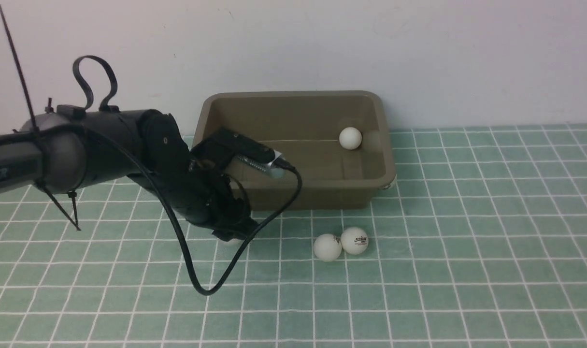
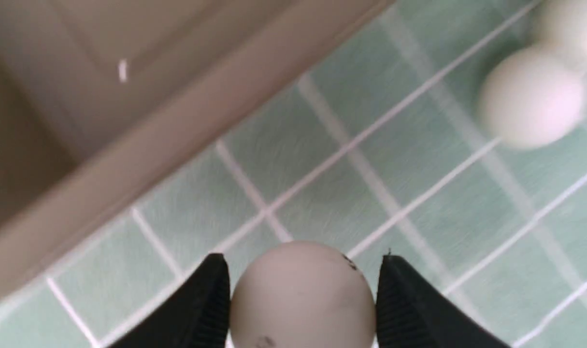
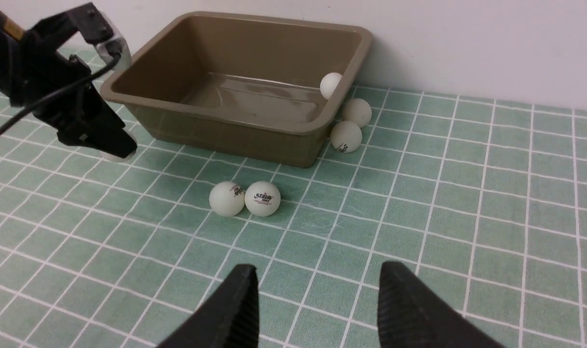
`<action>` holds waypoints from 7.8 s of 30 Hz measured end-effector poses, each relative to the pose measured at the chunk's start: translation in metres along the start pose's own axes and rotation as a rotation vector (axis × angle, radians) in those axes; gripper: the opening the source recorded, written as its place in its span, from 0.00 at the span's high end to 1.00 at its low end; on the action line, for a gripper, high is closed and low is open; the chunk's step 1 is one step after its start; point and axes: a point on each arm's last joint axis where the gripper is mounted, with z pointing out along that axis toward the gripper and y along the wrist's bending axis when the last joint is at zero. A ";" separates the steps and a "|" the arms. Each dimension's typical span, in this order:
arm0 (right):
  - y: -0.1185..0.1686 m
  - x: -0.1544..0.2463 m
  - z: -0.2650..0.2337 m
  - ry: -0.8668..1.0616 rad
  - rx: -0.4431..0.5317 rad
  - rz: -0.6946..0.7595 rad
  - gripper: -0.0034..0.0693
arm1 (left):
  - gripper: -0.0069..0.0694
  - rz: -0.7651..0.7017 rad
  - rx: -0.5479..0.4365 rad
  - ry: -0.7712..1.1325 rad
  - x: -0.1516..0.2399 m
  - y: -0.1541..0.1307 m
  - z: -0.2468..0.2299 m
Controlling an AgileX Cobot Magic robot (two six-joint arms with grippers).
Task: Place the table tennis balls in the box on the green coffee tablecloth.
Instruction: 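Reach for and grasp a ping pong ball on the table beside the basket, then drop the ball into the bin, then reach for and grasp a ping pong ball on the table, then release the ping pong ball into the bin and lift the gripper away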
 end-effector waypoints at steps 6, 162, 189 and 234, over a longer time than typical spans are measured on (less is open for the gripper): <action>0.000 0.000 0.000 0.005 -0.002 0.000 0.52 | 0.46 0.145 -0.072 -0.198 -0.019 0.001 -0.017; 0.005 0.045 0.389 0.597 -0.334 0.024 0.26 | 0.52 0.080 0.114 -0.316 0.009 -0.020 -0.190; 0.015 0.044 0.388 0.596 -0.364 0.077 0.33 | 0.52 0.080 0.114 -0.316 0.009 -0.020 -0.190; 0.012 0.029 0.383 0.538 -0.339 0.012 0.45 | 0.52 0.080 0.115 -0.316 0.009 -0.020 -0.190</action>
